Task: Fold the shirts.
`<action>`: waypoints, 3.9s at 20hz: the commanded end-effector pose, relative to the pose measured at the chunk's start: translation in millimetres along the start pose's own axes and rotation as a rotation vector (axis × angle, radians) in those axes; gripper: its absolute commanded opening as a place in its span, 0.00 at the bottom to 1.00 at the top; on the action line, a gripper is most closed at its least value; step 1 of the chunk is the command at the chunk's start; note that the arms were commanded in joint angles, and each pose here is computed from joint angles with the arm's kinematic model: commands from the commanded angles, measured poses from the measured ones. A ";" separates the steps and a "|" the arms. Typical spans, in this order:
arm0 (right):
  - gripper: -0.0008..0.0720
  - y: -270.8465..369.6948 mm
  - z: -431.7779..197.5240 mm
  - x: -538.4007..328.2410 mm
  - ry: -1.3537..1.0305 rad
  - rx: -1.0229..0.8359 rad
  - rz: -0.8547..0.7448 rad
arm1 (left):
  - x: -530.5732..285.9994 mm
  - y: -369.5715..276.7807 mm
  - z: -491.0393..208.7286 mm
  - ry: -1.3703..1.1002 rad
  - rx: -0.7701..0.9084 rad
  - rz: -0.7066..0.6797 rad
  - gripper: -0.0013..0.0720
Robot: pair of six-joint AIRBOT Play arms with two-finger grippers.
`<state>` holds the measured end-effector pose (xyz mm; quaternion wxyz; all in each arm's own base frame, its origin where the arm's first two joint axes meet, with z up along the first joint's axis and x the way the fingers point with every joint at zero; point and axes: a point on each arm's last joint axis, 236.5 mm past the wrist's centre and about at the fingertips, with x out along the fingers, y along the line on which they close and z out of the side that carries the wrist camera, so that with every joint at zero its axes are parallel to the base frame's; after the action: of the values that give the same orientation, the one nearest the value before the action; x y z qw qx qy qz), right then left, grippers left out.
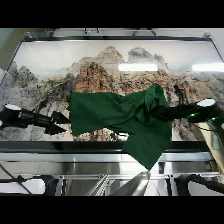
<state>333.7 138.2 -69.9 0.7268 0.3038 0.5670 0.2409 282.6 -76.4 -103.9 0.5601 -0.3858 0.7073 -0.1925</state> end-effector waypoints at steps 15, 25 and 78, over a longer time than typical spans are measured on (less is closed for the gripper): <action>0.05 24.7 43.8 -12.5 -0.151 -0.073 0.041 | -12.5 -51.3 43.3 -0.072 0.236 0.046 0.04; 0.67 -114.8 36.1 -93.3 -0.192 0.256 -0.229 | 1.7 -38.9 29.9 0.037 0.226 0.002 0.04; 0.04 299.2 57.1 -345.6 -0.853 -0.862 0.048 | -329.9 -384.1 -238.7 -0.662 1.394 -0.803 0.04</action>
<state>379.4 81.8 307.8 0.9064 0.1577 0.1867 0.3447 295.1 -90.1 354.5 0.7068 -0.3338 0.1931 -0.5930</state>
